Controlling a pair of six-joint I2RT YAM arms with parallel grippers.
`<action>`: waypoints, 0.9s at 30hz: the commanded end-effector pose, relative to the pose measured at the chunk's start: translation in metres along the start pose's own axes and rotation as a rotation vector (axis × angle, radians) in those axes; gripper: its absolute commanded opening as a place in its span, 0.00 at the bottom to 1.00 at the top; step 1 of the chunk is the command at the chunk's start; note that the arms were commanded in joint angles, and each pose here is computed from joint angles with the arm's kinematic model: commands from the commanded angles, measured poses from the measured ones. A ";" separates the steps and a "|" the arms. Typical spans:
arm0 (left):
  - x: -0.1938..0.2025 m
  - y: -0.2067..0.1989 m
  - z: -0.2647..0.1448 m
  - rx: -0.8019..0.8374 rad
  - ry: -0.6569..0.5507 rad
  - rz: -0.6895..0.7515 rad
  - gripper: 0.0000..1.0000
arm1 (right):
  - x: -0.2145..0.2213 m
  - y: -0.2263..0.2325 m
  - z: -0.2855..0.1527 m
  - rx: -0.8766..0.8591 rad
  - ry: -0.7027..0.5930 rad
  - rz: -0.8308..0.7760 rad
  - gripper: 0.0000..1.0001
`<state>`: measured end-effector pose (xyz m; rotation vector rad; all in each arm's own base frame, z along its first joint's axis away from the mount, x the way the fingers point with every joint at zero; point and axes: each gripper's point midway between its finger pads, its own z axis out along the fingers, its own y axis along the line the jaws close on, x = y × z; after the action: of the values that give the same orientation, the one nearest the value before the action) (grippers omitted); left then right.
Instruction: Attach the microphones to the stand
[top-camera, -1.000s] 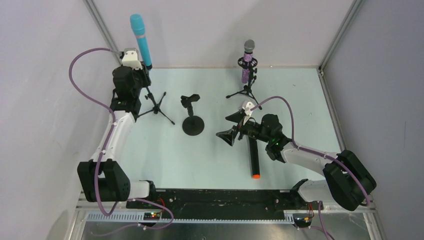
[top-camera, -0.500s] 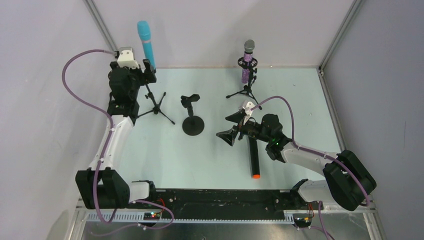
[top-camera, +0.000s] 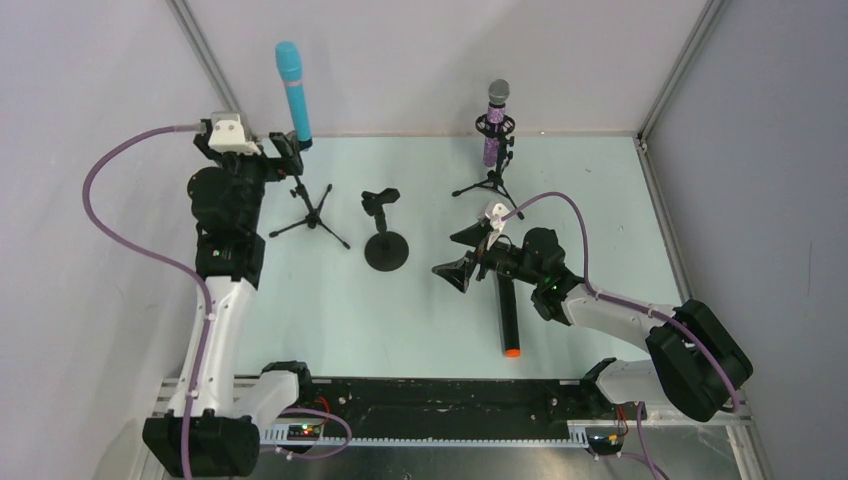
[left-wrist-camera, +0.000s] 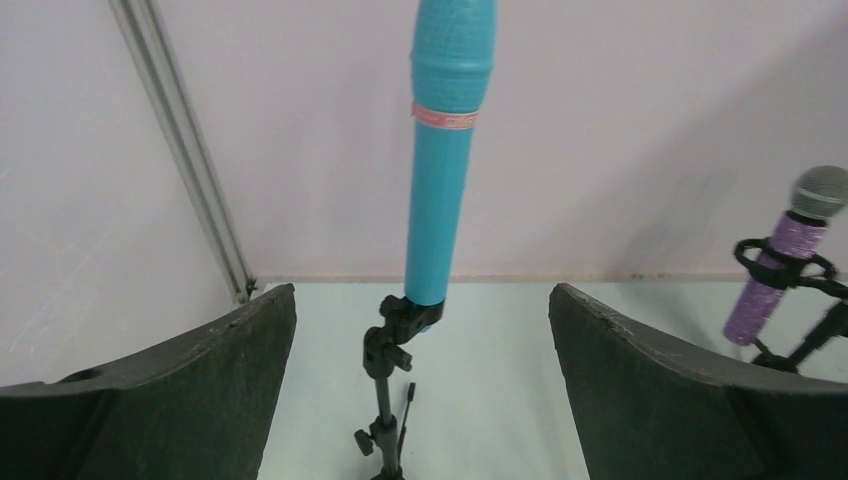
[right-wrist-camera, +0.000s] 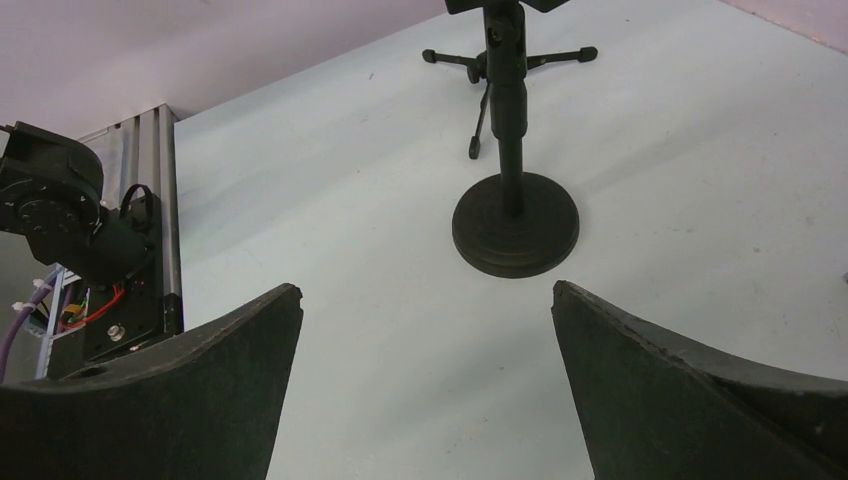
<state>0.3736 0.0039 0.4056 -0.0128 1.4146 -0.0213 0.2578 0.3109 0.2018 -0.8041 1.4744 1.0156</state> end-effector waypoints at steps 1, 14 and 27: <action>-0.021 -0.022 -0.017 0.127 -0.067 0.011 1.00 | -0.014 0.006 0.000 -0.023 -0.043 -0.013 0.99; 0.031 -0.082 -0.036 0.494 0.082 -0.003 1.00 | -0.013 0.007 0.000 -0.026 -0.039 -0.001 0.99; 0.083 -0.134 -0.031 0.770 0.247 -0.059 0.93 | -0.010 0.003 0.001 -0.023 -0.034 0.011 0.99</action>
<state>0.3636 -0.1030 0.3170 0.4563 1.6055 -0.5256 0.2561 0.3114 0.2020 -0.7971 1.4823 1.0354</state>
